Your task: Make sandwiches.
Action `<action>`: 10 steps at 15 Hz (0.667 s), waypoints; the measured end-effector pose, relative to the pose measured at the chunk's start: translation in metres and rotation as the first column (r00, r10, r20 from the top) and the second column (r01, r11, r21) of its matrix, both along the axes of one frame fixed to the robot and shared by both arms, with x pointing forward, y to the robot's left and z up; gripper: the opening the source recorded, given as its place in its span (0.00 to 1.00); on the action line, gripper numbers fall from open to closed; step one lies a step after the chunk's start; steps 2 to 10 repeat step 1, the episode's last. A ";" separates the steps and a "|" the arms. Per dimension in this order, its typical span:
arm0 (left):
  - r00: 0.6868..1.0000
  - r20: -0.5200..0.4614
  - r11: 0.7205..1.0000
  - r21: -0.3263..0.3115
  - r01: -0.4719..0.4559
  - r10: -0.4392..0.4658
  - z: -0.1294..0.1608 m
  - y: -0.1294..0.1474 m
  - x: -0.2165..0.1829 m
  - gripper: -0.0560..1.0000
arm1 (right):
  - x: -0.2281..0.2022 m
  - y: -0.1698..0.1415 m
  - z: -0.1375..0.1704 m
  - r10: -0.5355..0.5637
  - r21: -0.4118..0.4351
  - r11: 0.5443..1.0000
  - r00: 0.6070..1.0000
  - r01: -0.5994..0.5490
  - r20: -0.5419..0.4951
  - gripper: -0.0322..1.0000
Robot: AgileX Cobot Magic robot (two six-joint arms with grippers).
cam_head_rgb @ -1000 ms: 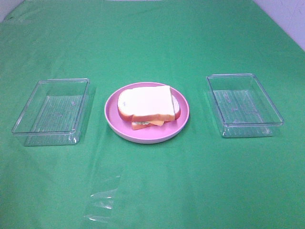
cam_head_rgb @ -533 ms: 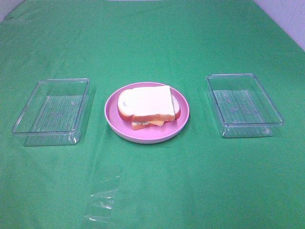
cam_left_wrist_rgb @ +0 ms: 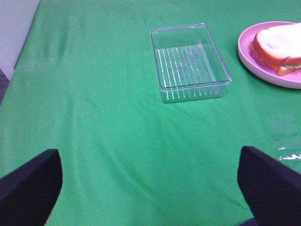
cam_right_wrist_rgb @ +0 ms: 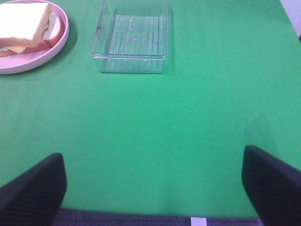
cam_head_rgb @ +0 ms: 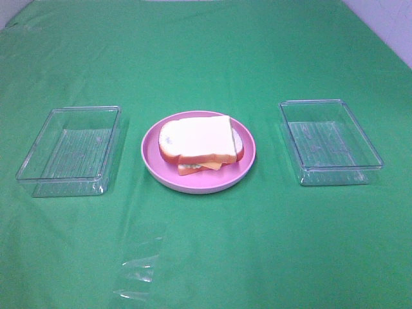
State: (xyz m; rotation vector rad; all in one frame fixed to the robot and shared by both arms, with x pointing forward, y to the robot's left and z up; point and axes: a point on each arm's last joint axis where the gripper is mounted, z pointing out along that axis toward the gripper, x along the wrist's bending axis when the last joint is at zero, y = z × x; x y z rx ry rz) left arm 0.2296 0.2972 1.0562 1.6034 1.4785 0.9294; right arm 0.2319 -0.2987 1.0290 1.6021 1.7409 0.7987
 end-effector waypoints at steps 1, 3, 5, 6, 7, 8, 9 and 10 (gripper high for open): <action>1.000 0.001 1.000 0.000 0.000 0.000 0.000 0.000 0.000 0.93 | 0.000 0.000 0.000 0.000 0.000 1.000 1.000 0.000 0.000 0.97; 1.000 0.001 1.000 0.000 0.000 0.000 0.000 0.000 0.000 0.93 | 0.000 0.000 0.000 0.000 0.000 1.000 1.000 0.000 0.000 0.97; 1.000 0.001 1.000 0.000 0.000 0.000 0.000 0.000 0.000 0.93 | 0.000 0.000 0.000 0.000 0.000 1.000 1.000 0.000 0.000 0.97; 1.000 0.001 1.000 0.000 0.000 0.000 0.000 0.000 0.000 0.93 | 0.000 0.000 0.000 0.000 0.000 1.000 1.000 0.000 0.000 0.97; 1.000 0.001 1.000 0.000 0.000 0.000 0.000 0.000 0.000 0.93 | 0.000 0.000 0.000 0.000 0.000 1.000 1.000 0.000 0.000 0.97; 1.000 0.001 1.000 0.000 0.000 0.000 0.000 0.000 0.000 0.93 | 0.000 0.000 0.000 0.000 0.000 1.000 1.000 0.000 0.000 0.97; 1.000 0.001 1.000 0.000 0.000 0.000 0.000 0.000 0.000 0.93 | 0.000 0.000 0.000 0.000 0.000 1.000 1.000 0.000 0.000 0.97; 1.000 0.001 1.000 0.000 0.000 0.000 0.000 0.000 0.000 0.93 | 0.000 0.000 0.000 0.000 0.000 1.000 1.000 0.000 0.000 0.97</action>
